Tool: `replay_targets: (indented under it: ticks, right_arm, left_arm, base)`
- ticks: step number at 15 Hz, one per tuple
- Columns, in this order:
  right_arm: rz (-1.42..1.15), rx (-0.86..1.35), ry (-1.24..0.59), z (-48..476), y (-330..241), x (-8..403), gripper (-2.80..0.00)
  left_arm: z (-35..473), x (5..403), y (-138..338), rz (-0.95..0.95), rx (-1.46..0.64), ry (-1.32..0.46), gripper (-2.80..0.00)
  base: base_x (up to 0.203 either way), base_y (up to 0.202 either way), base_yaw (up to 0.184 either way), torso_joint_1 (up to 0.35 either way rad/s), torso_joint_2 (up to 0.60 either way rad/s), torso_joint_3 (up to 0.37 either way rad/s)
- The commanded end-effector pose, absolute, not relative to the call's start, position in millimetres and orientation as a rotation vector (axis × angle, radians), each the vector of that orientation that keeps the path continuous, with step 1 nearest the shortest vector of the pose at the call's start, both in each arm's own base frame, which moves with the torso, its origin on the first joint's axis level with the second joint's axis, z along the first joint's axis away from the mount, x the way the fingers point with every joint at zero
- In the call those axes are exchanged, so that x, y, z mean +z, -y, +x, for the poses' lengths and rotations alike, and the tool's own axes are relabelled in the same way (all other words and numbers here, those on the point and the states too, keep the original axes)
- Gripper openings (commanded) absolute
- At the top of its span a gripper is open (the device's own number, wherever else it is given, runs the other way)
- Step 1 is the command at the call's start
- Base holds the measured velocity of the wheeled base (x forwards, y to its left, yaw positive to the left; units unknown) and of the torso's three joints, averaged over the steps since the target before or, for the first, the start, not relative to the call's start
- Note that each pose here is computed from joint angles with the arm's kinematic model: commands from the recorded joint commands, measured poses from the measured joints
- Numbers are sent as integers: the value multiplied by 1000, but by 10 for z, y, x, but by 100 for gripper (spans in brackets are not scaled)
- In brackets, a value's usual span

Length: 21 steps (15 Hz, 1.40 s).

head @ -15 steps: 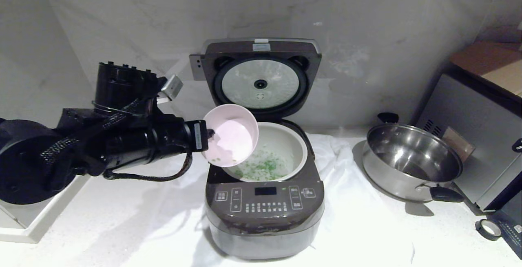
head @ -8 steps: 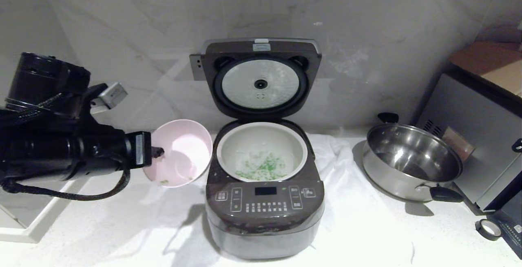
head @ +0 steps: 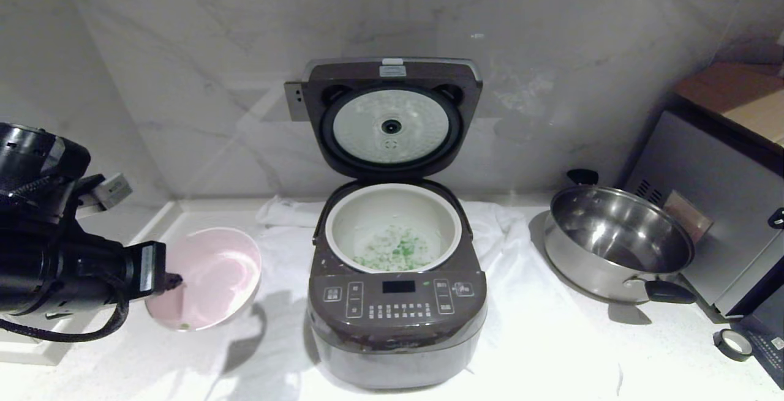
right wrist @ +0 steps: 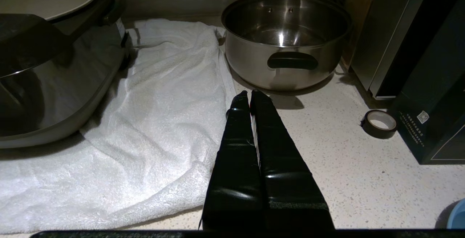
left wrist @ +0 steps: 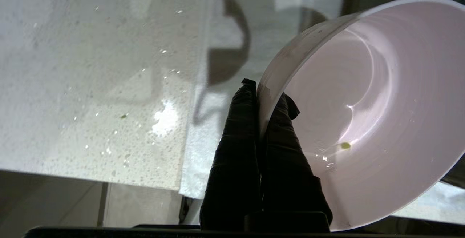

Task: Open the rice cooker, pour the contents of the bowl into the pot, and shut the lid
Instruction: Place the bowl on the table

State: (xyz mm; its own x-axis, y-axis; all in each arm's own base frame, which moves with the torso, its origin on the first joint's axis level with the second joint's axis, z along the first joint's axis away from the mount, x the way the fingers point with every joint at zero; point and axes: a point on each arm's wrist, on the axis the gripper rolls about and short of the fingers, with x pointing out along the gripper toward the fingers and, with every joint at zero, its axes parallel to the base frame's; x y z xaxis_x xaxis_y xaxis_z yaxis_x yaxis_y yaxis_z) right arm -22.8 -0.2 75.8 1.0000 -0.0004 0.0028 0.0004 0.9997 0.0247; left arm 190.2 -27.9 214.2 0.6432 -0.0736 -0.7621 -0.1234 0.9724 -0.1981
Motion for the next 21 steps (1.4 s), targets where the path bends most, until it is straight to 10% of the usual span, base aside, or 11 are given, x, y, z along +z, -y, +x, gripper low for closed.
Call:
replay_targets:
  ticks: [1, 21]
  right_arm:
    - [25, 0, 0, -226, 2, 754, -280]
    - [23, 0, 2, -227, 2, 754, -280]
  left_arm:
    - [1977, 1922, 133, -270, 119, -962, -280]
    - [2050, 554, -1499, -747, 678, -1050, -280]
  base:
    - [0, 0, 0, 0, 0, 0]
    - [0, 0, 0, 0, 0, 0]
